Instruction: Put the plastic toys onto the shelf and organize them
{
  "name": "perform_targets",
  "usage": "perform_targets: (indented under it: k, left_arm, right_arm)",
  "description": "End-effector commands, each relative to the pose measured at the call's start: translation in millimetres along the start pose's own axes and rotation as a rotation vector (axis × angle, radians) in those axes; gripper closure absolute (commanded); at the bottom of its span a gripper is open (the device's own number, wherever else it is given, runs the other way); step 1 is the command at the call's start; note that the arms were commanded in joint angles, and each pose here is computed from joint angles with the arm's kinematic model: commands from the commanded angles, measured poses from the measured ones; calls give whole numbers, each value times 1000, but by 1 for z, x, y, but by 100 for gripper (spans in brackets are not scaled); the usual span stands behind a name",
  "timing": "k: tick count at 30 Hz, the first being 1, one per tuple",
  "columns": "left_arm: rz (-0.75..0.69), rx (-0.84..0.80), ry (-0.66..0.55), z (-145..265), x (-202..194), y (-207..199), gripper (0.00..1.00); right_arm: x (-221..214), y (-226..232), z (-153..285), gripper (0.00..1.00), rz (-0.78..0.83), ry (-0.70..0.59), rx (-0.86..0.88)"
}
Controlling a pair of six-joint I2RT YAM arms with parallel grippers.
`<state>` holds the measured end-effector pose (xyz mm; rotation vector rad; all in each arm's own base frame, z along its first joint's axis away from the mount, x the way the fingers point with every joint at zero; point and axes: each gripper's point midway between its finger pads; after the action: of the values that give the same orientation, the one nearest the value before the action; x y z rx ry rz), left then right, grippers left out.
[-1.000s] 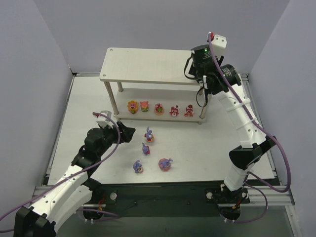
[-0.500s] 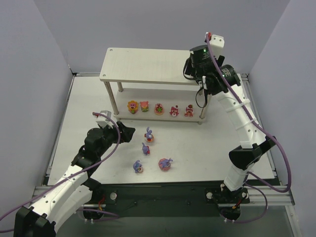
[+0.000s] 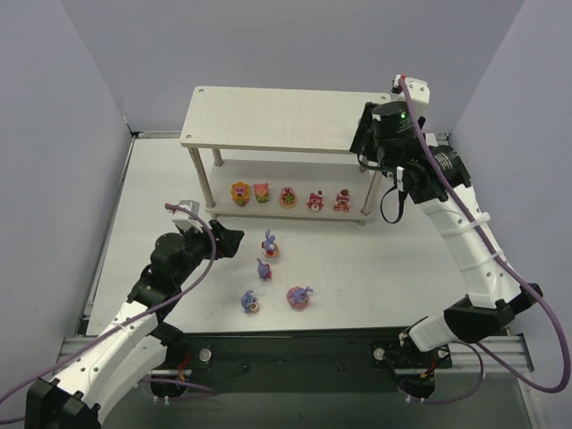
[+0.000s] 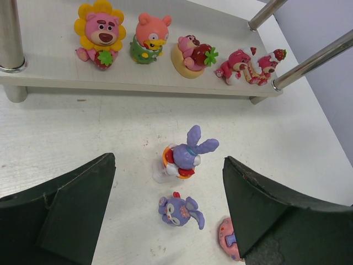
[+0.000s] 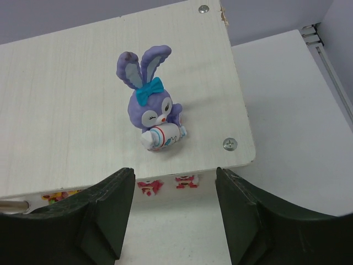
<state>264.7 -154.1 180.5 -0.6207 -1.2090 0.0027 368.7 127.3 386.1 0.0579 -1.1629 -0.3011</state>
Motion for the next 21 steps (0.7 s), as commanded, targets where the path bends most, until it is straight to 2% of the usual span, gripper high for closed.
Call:
perform_targets:
  k: [1,4,5,7,11,21]
  left_arm:
    - [-7,-12,-39,3,14,-6,11]
    - [-5,-10,-42,4,14,-6,11]
    - [-5,-8,-39,4,14,-6,11]
    - [-5,-8,-41,4,14,-6,11]
    - [-7,-5,-37,4,13,-5,11]
    - [-5,-3,-36,4,12,-4,11]
  right_arm:
    - [3,5,10,43,8,-22,67]
    - [1,2,8,63,12,-23,52]
    - [1,1,7,74,11,-24,48]
    - [-1,2,5,86,14,-19,46]
    - [-4,0,1,95,16,-15,36]
    - [-9,4,-17,99,25,-3,32]
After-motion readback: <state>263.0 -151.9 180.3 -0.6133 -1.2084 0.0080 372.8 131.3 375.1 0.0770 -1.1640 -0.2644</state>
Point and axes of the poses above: each gripper's point midway between its finger pads, its own z axis back along the fingers, its own y axis along the line the jaws close on, x = y × z, and after that the axes turned 4 degrees about -z, right-handed
